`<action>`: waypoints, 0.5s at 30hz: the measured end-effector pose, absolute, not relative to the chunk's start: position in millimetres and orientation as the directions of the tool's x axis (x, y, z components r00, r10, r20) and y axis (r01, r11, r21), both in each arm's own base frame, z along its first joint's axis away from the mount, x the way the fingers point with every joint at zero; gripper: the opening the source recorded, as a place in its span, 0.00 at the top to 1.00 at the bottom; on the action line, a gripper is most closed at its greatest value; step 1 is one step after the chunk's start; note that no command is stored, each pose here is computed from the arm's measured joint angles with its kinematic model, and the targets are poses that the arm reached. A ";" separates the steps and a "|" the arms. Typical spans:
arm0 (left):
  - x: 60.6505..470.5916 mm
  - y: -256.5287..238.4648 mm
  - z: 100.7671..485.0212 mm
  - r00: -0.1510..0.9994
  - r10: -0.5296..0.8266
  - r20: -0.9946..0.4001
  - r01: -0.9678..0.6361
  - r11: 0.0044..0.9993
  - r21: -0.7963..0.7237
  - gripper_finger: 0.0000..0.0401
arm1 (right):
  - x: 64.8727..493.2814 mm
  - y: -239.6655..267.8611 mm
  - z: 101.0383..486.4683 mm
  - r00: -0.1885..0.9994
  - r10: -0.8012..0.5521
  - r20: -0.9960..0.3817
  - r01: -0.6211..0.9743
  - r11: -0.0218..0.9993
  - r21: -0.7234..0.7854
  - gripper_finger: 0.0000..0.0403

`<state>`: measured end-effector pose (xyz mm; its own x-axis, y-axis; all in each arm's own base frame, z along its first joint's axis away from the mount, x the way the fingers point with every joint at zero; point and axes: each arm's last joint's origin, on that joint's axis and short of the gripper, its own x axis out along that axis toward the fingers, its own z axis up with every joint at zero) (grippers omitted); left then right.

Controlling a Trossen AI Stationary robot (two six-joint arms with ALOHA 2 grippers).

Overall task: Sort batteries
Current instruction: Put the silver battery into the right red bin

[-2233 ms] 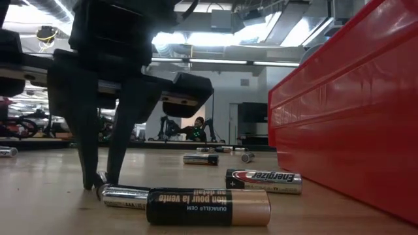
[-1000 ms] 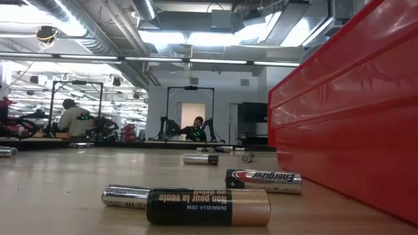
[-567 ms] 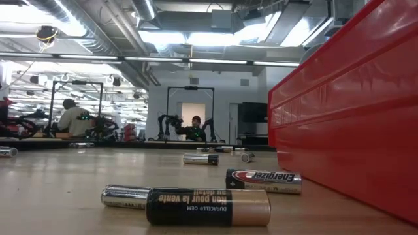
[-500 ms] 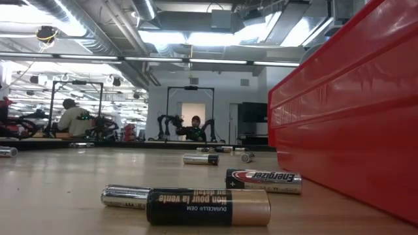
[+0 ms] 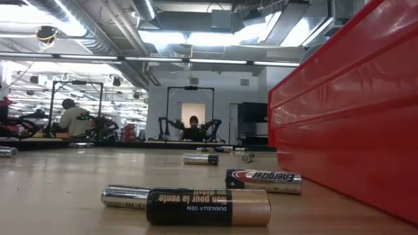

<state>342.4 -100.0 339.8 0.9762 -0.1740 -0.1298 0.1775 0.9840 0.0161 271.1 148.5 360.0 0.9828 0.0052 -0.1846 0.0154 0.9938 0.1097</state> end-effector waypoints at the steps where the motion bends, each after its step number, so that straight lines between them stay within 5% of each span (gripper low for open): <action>1: 342.4 -99.9 339.8 0.976 -0.174 -0.130 0.177 0.984 0.016 0.94 | 271.1 148.5 360.1 0.983 0.005 -0.184 0.016 0.994 0.110 0.74; 9: 343.0 -96.9 338.1 0.975 -0.164 -0.148 0.166 0.986 0.004 0.90 | 271.1 148.3 359.8 0.982 0.000 -0.186 0.020 0.994 0.104 0.94; 15: 343.3 -93.8 334.5 0.970 -0.157 -0.188 0.155 0.988 -0.025 0.81 | 271.0 148.2 359.1 0.981 -0.002 -0.192 0.023 0.994 0.111 0.94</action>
<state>343.3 -93.8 334.5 0.9696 -0.1573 -0.1875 0.1553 0.9875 -0.0252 271.0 148.2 359.1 0.9814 -0.0018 -0.1918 0.0234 0.9936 0.1105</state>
